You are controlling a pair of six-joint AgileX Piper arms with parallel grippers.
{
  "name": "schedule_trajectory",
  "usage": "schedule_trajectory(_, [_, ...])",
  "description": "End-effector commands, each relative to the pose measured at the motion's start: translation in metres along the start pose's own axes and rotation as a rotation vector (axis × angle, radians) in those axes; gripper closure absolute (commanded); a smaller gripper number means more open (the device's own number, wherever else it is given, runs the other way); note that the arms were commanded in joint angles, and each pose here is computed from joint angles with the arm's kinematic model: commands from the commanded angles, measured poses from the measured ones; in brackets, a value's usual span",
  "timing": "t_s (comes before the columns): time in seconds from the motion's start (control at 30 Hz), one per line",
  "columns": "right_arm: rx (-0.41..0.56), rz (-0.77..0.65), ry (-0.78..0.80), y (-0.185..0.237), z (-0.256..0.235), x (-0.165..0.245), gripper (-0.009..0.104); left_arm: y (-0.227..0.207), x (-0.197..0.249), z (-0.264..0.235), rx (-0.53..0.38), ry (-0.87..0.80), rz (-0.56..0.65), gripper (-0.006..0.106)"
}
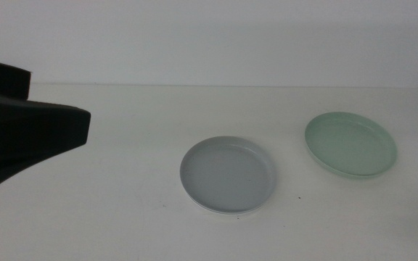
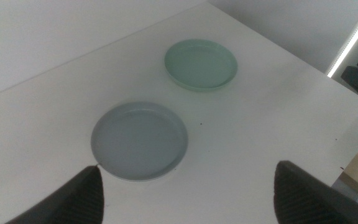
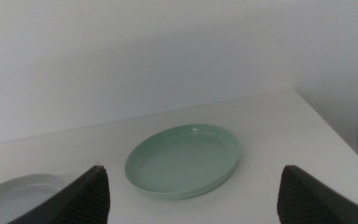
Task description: Stack the three bowls on top of each other.
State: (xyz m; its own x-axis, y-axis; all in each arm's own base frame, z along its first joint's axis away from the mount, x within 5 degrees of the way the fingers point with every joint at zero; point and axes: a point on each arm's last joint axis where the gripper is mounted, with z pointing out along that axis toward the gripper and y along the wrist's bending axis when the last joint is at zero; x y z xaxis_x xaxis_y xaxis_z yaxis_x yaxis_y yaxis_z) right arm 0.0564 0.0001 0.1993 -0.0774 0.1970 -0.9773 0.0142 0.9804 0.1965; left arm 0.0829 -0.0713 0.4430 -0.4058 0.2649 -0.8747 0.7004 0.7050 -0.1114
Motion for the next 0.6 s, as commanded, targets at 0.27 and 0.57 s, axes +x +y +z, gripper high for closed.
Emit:
schedule_trajectory(0.27, [0.003,-0.175,-0.086,0.001,-0.002,-0.012,0.004,-0.001,-0.001,-0.002,0.002,-0.022,-0.003,0.007])
schedule_trajectory(0.57, [0.043,-0.142,0.184,0.016,0.025,-0.089,0.004,-0.001,-0.001,-0.002,0.002,-0.022,0.000,0.007])
